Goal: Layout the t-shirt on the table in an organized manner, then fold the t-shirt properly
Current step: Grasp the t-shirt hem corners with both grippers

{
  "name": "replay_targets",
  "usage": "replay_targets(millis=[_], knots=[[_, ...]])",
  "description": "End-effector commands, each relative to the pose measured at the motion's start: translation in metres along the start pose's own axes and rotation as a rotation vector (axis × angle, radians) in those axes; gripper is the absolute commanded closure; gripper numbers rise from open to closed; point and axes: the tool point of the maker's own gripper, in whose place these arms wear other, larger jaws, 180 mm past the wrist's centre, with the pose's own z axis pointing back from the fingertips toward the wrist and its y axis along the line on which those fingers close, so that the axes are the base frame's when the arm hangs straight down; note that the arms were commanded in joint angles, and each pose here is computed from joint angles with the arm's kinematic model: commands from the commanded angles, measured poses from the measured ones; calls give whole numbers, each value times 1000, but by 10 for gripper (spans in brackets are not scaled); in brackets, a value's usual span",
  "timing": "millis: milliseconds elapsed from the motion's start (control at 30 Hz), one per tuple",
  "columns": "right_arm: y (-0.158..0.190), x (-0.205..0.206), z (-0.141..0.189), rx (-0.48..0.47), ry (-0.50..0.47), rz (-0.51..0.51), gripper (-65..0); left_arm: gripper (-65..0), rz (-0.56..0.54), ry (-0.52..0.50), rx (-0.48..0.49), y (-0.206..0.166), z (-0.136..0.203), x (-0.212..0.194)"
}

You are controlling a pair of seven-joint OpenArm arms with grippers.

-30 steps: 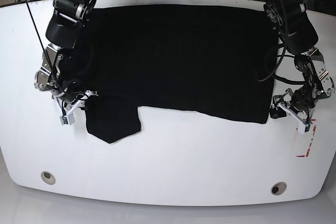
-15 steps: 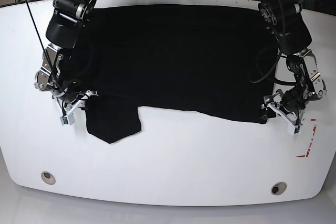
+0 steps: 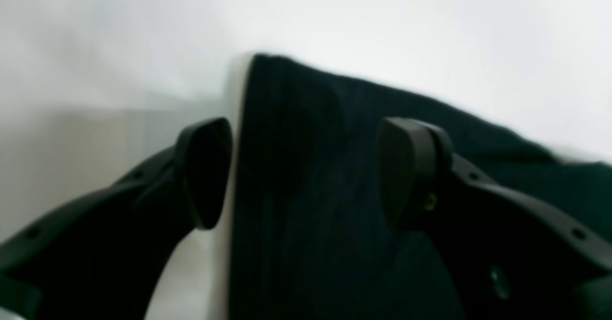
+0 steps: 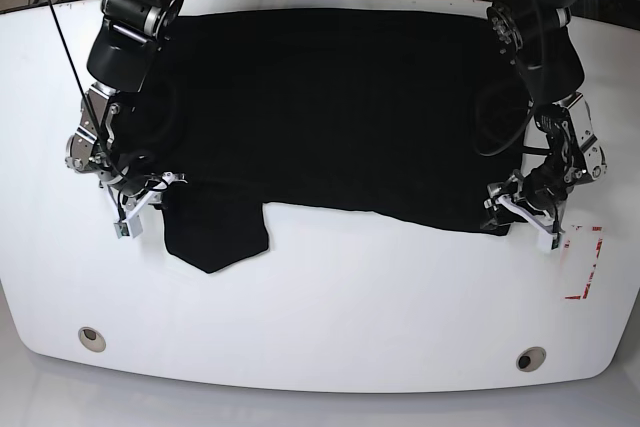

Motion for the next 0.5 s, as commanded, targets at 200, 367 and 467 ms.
replay_targets(millis=[200,367,467], knots=[[-5,14,4,-8,-22,17,-89,-444,21,14,3,0,-9,3],[-5,14,4,-8,-22,17,-89,-429,-6,39,-9,-9,-13,0],[-5,14,4,-8,-22,17,-89,-368,-45,50,-18,-16,-15,0]])
